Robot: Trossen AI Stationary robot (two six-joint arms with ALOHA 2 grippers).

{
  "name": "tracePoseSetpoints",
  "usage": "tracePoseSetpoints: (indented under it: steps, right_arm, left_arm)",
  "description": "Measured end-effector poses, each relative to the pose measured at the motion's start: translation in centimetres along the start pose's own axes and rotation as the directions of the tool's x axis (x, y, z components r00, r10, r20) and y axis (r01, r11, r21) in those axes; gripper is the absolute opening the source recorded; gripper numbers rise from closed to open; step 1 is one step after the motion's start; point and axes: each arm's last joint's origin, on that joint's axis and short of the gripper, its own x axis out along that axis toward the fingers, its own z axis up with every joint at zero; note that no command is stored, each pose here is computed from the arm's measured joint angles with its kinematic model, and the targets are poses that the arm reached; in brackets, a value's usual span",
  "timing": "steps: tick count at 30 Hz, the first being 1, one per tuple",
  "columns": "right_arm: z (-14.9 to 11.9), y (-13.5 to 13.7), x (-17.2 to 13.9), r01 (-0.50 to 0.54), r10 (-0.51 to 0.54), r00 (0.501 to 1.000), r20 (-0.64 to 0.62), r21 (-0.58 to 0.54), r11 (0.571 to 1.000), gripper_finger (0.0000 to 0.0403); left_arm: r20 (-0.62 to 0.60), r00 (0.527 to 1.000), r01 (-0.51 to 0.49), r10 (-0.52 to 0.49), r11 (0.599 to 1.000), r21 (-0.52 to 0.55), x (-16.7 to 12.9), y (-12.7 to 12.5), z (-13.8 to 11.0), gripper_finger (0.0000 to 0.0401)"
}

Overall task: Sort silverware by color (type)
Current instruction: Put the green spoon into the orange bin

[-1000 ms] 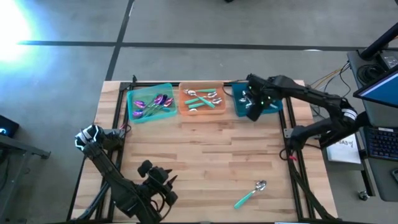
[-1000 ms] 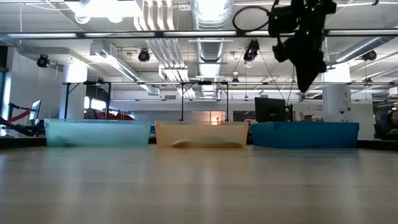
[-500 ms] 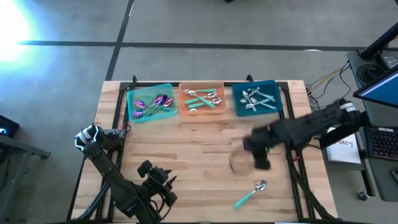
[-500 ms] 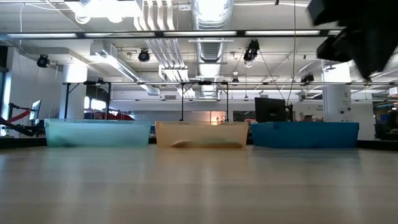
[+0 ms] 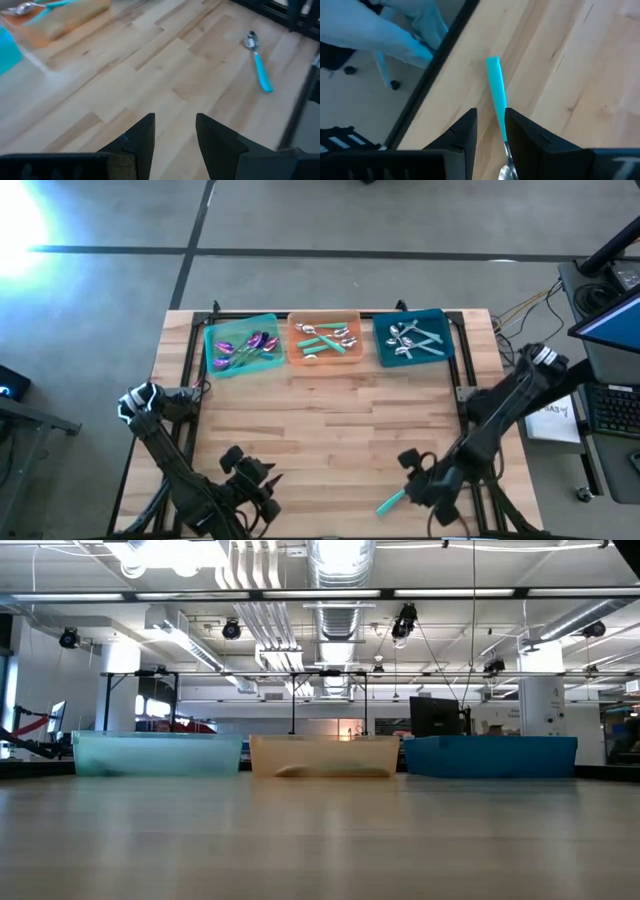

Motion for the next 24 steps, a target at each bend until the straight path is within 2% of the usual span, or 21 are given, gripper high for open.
tracePoseSetpoints:
  steps: [7, 11, 16, 24]
  right_arm:
    - [1.0, 0.7, 3.9, 0.026, -0.027, 0.995, -0.100, -0.008, 1.000, 0.0089]
    - [1.2, 0.9, 5.8, 0.030, -0.039, 0.988, -0.152, -0.060, 0.998, 0.0089]
    - [0.7, 0.7, 7.3, 0.056, -0.079, 0.964, -0.254, -0.096, 0.994, 0.0089]
    - [-0.1, 0.5, 9.1, 0.074, -0.108, 0.947, -0.303, -0.121, 0.990, 0.0089]
  left_arm:
    - [-0.008, 0.997, 0.075, -0.076, 0.997, -0.022, -1.2, -0.6, -1.0, 0.0127]
    - [-0.010, 0.994, 0.111, -0.112, 0.993, -0.041, -1.7, -0.9, -1.4, 0.0127]
    - [-0.003, 0.988, 0.153, -0.153, 0.984, -0.088, -1.9, -1.4, -1.5, 0.0127]
    - [0.001, 0.985, 0.170, -0.171, 0.979, -0.111, -2.0, -1.7, -1.5, 0.0127]
